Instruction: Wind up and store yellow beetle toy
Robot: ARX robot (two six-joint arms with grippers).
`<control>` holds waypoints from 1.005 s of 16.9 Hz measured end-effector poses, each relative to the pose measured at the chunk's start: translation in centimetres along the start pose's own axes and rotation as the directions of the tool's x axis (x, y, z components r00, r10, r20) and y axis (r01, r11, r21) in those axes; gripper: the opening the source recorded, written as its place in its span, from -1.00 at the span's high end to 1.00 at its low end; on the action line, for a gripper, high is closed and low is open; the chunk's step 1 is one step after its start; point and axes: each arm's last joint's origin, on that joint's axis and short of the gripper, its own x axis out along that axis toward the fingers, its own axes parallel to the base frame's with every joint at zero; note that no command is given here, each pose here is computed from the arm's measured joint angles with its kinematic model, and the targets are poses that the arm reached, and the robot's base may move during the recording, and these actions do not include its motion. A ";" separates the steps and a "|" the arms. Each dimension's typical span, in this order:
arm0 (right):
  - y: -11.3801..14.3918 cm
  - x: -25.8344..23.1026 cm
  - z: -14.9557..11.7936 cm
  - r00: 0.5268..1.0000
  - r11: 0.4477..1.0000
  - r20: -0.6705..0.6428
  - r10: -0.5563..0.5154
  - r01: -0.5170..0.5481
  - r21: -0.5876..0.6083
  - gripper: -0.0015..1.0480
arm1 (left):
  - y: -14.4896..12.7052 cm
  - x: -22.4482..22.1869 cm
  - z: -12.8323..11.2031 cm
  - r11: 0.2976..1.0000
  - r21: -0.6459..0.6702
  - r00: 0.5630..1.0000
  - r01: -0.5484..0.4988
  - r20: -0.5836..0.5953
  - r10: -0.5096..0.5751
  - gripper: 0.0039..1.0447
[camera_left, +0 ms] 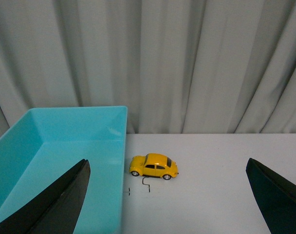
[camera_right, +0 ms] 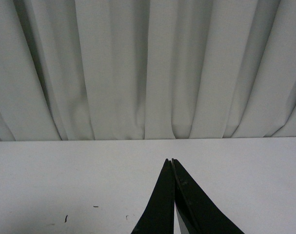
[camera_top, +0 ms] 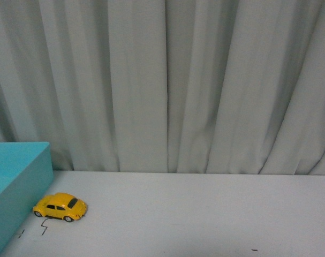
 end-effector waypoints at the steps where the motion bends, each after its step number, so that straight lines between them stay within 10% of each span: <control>1: 0.0 -0.1 0.0 1.000 1.000 -0.002 0.000 0.000 0.000 0.97 | 0.0 0.0 0.0 1.000 0.000 1.000 0.000 0.000 0.000 -0.88; 11: 0.0 -1.3 -0.4 1.000 1.000 -0.013 -0.003 0.003 0.001 0.92 | 0.0 0.0 0.0 1.000 0.000 1.000 0.000 0.000 0.000 -0.88; 17: 0.0 -1.3 -0.4 1.000 1.000 -0.013 -0.003 0.003 0.001 -0.44 | 0.0 0.0 0.0 1.000 0.000 1.000 0.000 0.000 0.000 -0.88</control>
